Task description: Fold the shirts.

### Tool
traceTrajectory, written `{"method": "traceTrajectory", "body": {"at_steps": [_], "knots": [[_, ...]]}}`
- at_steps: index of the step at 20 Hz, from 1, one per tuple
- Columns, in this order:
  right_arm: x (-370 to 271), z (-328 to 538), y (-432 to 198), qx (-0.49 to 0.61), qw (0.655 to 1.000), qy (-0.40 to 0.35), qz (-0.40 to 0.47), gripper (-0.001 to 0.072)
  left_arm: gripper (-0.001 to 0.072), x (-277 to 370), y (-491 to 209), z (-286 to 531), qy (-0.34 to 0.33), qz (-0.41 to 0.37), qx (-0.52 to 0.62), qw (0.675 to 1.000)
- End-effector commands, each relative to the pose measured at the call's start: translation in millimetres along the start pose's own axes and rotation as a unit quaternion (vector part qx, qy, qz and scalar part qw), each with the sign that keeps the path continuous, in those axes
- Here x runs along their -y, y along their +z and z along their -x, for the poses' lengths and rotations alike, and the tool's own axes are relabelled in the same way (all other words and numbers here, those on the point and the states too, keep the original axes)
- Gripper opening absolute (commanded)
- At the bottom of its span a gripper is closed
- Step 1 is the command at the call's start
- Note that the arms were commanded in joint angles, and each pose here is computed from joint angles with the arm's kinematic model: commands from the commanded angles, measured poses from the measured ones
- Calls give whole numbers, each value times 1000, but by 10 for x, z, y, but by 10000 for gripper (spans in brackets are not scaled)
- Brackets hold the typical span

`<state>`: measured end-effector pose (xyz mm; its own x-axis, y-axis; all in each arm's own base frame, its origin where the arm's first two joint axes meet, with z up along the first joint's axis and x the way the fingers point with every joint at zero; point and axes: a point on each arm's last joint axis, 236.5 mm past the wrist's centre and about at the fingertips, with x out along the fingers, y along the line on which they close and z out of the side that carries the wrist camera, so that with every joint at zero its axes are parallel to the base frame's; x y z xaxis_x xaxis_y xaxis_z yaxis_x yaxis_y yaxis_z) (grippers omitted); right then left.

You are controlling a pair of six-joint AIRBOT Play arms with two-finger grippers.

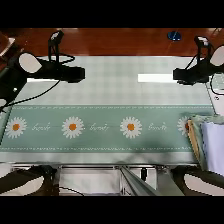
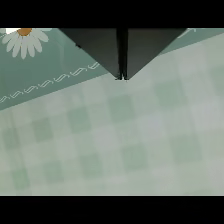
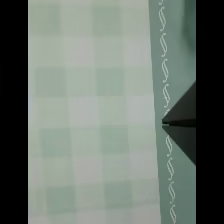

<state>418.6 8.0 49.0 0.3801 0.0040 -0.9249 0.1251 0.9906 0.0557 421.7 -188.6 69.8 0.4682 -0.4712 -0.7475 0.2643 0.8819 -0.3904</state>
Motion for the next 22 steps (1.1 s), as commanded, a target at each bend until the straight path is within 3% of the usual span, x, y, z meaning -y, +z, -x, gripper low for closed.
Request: {"method": "traceTrajectory", "body": {"at_steps": [1,22], "knots": [[39,-165,-79,-20,999,-26,6,16,27,-117,-106,-64,9,5,-20,1000],[46,-159,-123,-29,999,-28,5,16,27,-122,-114,-82,10,5,-22,1000]]}}
